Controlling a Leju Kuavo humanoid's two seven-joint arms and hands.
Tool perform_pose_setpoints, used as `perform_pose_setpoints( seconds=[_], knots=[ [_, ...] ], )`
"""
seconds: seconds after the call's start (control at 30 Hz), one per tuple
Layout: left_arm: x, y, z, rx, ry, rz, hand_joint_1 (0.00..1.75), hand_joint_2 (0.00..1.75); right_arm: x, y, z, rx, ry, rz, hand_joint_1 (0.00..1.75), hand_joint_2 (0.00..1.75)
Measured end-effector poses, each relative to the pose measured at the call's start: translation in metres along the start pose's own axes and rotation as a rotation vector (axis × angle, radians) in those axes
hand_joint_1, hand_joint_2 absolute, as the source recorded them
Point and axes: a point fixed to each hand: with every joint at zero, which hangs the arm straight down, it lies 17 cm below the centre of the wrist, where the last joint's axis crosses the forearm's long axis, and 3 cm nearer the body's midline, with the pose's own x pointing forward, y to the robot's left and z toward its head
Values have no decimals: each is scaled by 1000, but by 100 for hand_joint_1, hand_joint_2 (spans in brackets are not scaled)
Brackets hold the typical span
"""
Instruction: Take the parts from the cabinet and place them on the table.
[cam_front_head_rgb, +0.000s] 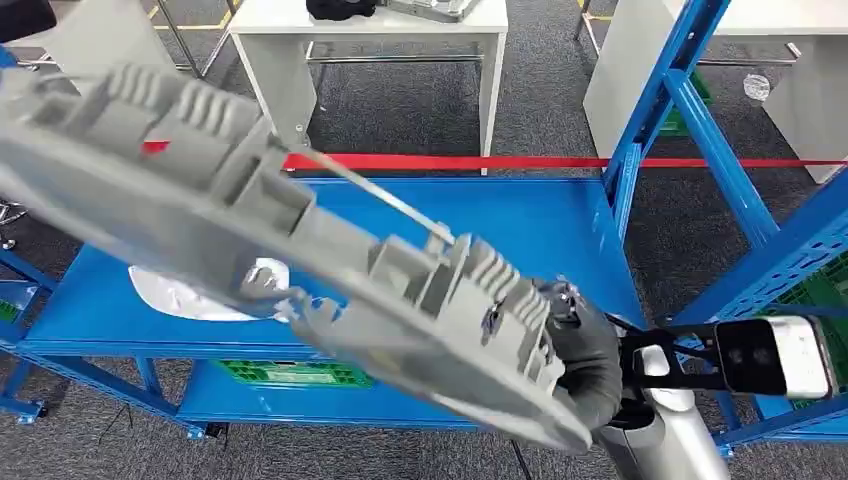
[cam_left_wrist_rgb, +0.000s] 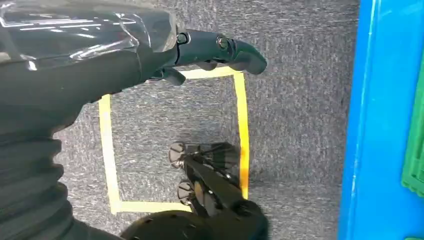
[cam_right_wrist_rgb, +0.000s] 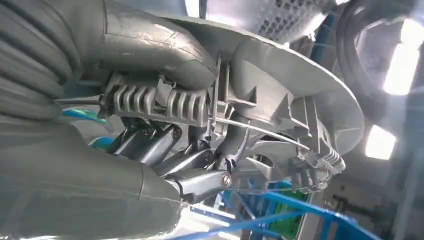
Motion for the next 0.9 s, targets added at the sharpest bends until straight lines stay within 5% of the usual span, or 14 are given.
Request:
perform_pose_setpoints(
  seconds=[0.9],
  knots=[
    [3, 7, 2, 31, -15, 15, 0, 175, 8, 15, -5, 15, -19, 56, 173, 175]
  ],
)
